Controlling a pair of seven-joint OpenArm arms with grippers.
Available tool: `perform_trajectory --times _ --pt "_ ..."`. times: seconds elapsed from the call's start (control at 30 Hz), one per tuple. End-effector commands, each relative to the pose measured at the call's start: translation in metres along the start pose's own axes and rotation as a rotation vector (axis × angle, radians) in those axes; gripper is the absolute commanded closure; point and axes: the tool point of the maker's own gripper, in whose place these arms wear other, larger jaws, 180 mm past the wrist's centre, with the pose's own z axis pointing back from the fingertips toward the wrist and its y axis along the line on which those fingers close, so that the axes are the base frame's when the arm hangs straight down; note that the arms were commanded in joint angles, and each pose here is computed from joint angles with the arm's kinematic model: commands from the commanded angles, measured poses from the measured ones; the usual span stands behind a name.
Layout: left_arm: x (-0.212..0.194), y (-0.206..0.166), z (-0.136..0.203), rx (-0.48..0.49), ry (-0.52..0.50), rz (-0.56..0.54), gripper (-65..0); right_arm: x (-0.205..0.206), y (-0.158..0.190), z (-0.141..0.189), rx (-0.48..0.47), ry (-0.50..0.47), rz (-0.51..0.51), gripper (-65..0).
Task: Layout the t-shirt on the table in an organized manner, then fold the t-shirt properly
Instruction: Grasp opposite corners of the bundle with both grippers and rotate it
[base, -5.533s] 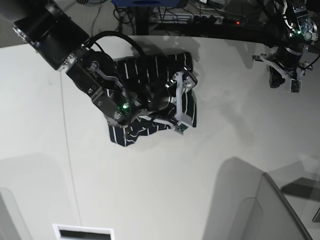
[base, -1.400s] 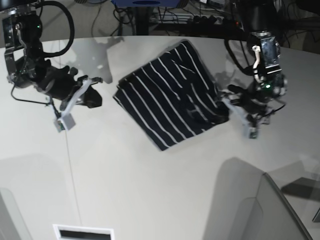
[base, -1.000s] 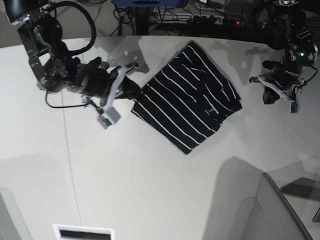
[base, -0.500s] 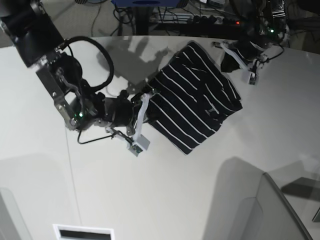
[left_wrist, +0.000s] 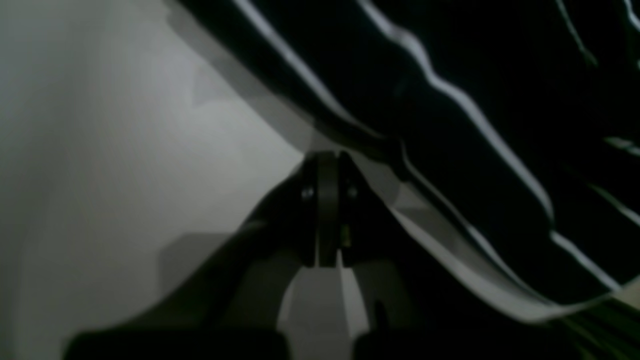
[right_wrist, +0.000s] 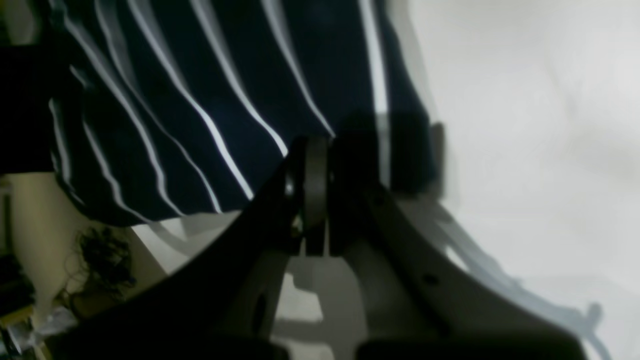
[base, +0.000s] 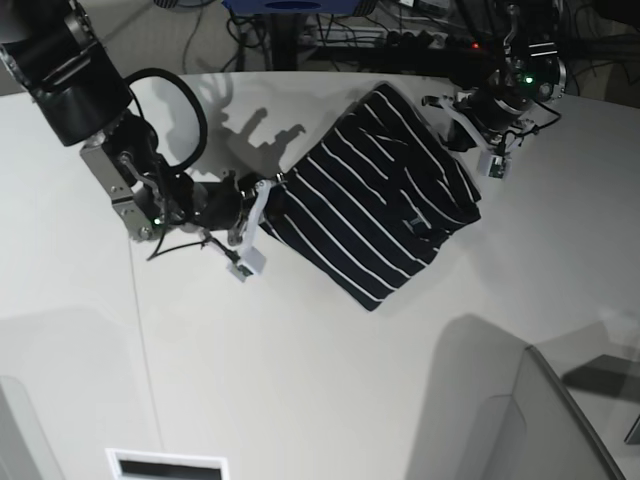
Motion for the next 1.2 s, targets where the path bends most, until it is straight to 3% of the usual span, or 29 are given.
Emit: perform_trajectory --times 0.0,0.23,0.37,0.53,0.67,0.83,0.97,1.17 --pt "0.009 0.002 0.002 0.004 -0.025 -0.018 0.0 0.023 0.003 0.005 0.016 -0.063 0.019 -0.2" --pt "0.018 0.013 0.009 0.035 -0.041 -0.051 0.0 0.046 0.035 0.04 0.05 -0.155 0.16 -0.2" --pt "0.016 0.035 0.011 0.079 -0.035 -0.025 0.0 0.055 0.018 0.051 -0.026 -0.159 0.144 -0.2" --pt "0.032 0.039 -0.004 0.074 -0.052 -0.006 0.0 0.054 -0.036 0.047 -0.123 -0.094 0.085 0.0" --pt "0.047 0.039 -0.015 0.065 -0.072 0.013 0.0 0.039 -0.059 0.042 -0.188 -0.031 0.157 0.0" --pt "0.061 0.029 -0.037 0.022 -0.064 0.011 0.0 0.014 -0.049 0.028 -0.194 0.065 0.258 0.0" --pt "0.076 0.021 -0.049 -0.006 -0.069 -0.003 0.0 0.002 -0.039 0.018 -0.186 0.091 0.277 0.0" --pt "0.111 0.009 -0.066 -0.032 -0.085 -0.053 0.0 -0.021 -0.028 0.017 -0.227 0.135 0.397 0.0"
